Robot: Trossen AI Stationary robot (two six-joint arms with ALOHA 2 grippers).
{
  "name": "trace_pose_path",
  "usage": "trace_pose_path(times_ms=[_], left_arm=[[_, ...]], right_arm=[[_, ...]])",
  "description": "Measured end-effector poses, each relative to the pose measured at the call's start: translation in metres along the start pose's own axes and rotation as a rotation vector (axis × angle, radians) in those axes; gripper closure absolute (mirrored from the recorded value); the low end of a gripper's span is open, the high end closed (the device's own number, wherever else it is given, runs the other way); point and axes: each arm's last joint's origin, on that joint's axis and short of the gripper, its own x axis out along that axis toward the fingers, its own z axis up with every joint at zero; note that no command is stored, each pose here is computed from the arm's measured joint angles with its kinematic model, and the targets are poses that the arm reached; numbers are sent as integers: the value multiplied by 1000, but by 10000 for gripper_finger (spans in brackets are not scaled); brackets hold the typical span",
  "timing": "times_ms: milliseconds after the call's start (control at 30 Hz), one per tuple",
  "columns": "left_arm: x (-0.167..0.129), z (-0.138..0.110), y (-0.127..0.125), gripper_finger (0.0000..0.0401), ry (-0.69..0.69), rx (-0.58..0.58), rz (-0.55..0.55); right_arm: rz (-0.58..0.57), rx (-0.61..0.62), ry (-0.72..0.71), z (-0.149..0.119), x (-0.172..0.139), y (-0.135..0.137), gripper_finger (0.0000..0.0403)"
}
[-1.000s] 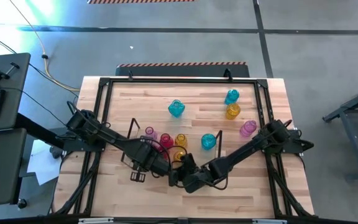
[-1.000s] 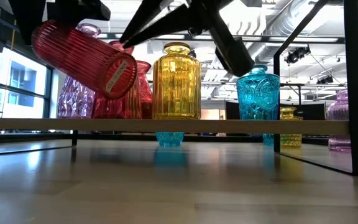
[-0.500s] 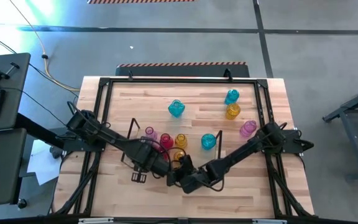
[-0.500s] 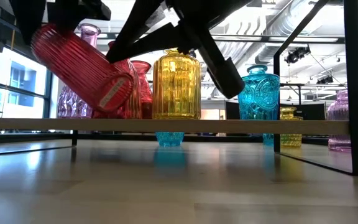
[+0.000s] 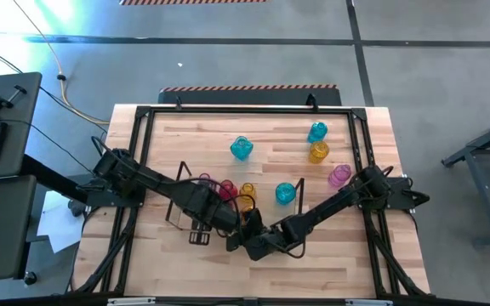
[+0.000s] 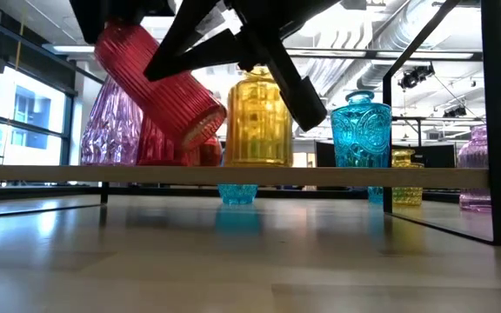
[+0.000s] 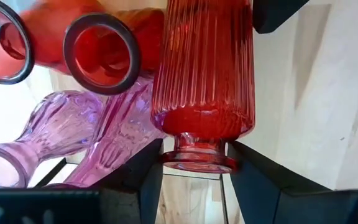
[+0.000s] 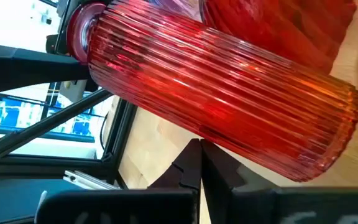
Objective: Sort vases onto shelf
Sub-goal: Put the red vase on the shelf aligned with the other red vases
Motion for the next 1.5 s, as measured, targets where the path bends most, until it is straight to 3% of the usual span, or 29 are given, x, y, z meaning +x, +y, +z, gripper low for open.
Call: trace_pose_path(times_ms=[367,1500], left_arm=[[-2,-8,1,250,92,32,-38],[-3,-8,-1,245,102,44,-119]], right_arm=[[2,3,6,-1,1,-1,403],[-63,-38,61,-3,0,-8,403]])
